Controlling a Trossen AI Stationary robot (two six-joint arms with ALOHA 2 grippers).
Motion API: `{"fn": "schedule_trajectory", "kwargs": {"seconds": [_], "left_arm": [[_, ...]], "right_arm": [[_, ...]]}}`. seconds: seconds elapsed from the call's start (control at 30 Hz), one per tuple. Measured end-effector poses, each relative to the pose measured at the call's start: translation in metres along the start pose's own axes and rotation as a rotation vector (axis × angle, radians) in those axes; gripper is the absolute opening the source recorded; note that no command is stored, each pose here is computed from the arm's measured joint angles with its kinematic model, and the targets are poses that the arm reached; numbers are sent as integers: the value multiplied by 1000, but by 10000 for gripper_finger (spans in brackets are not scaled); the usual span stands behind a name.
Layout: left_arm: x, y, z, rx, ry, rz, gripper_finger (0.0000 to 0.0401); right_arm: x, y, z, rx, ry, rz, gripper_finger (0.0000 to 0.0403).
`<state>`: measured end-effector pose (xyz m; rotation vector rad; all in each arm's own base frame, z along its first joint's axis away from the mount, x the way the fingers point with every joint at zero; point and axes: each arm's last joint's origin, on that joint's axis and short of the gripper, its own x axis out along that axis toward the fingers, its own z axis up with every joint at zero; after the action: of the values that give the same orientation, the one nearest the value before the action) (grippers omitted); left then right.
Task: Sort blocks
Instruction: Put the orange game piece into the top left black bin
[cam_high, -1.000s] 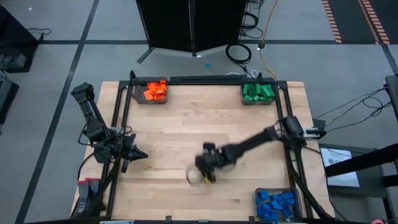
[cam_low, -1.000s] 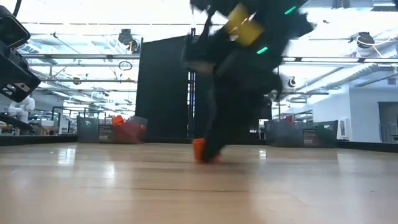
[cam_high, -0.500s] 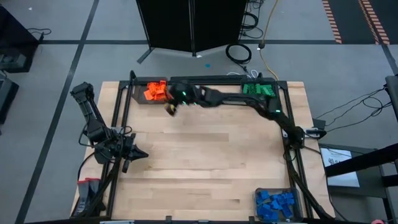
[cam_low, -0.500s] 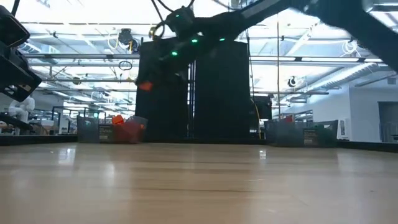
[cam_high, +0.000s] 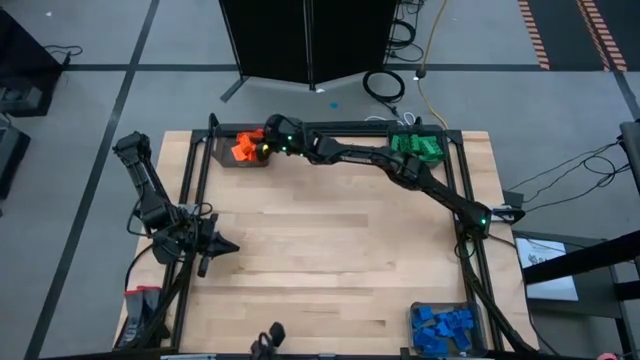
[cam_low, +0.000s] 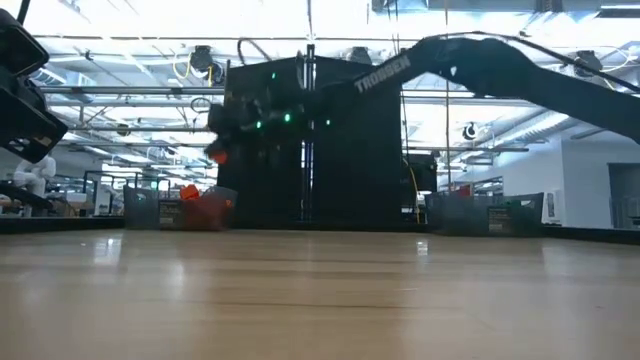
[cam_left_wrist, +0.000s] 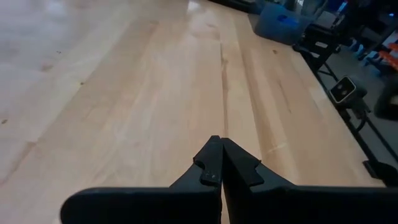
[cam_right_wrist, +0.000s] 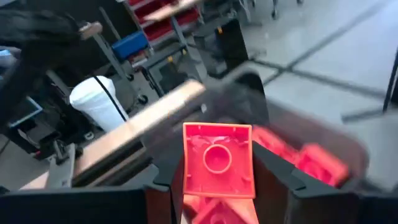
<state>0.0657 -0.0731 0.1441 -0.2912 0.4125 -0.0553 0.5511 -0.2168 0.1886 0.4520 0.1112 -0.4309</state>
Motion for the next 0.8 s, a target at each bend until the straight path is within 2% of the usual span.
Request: {"fn": "schedule_trajectory", "kwargs": {"seconds": [0.1, 0.2, 0.37, 0.67, 0.73, 0.8], "left_arm": [[0, 0, 0, 2, -5, 7, 0], [0, 0, 0, 2, -5, 8, 0], [0, 0, 0, 6, -4, 12, 0], [0, 0, 0, 6, -5, 12, 0], [0, 0, 0, 6, -5, 12, 0], [0, 0, 0, 6, -5, 12, 0]], "right_arm": [[5, -13, -9, 75, 19, -20, 118], [6, -24, -8, 166, 15, -42, 118], [8, -36, -9, 231, 18, -51, 118], [8, -33, -3, 196, -39, -8, 118], [8, -31, -1, 193, -62, 5, 135], [8, -31, 0, 211, -63, 7, 171]]}}
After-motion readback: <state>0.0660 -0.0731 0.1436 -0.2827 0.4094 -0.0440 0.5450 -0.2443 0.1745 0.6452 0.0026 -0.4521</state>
